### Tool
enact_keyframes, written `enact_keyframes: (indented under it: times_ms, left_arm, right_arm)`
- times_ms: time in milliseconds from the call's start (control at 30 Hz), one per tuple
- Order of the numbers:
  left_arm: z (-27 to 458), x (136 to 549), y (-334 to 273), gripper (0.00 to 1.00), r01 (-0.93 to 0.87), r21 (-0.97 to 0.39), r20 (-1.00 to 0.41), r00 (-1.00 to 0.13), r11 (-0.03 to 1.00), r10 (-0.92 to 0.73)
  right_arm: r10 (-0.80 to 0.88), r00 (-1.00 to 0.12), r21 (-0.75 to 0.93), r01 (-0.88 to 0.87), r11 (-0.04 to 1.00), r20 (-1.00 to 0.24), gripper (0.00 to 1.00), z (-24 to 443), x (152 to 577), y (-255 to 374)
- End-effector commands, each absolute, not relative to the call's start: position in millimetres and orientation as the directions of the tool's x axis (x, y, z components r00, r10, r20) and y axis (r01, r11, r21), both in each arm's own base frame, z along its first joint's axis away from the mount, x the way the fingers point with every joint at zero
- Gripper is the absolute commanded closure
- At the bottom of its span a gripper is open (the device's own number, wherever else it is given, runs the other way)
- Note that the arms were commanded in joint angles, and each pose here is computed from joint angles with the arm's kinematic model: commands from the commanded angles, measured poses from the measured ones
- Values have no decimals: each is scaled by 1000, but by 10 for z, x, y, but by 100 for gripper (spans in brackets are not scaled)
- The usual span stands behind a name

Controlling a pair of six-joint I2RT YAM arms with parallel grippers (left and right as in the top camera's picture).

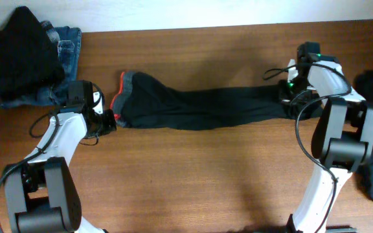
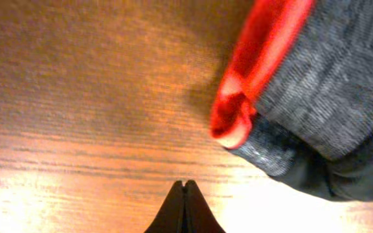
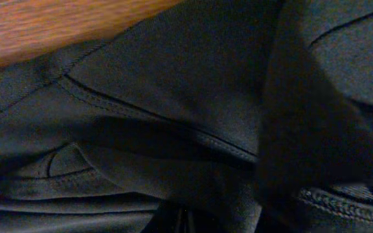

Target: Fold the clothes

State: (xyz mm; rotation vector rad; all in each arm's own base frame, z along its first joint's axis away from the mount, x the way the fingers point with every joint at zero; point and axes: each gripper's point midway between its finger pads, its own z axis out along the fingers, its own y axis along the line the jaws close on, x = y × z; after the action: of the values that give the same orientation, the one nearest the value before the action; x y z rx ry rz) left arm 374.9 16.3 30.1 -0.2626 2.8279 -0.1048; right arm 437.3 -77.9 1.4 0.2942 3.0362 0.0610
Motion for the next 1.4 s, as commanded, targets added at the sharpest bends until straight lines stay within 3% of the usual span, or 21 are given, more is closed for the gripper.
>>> enact_keyframes:
  times_ms: [0,133,300,433,567,967,1367]
  left_arm:
    - [211,3802,205,98,-182,-89,-282,-938,979,-200]
    - [242,3870,201,99,-168,-93,-303,-934,981,-189]
    - [813,4097,51,100,-116,-162,-402,-899,980,-173]
    - [1616,4245,-145,99,-2,-147,-590,-802,989,-89]
    - [1834,4284,-384,99,66,-144,-652,-757,987,-45]
    - [690,4539,-901,99,149,-147,-514,-856,978,53]
    - [138,4387,-1047,100,165,-237,-383,-922,957,63]
  right_arm:
    - [218,-974,-15,219,976,-67,95,-60,4315,-917]
    - [207,-976,-11,208,978,-67,95,-62,4329,-846]
    - [189,-980,-11,190,982,-68,95,-61,4346,-765]
    - [206,-976,-9,207,978,-65,94,-101,4350,-764]
    - [207,-978,-5,207,978,-42,94,-194,4322,-751]
    - [206,-979,23,205,978,-13,95,-267,4283,-689]
    - [206,-979,23,205,978,-12,95,-267,4281,-688]
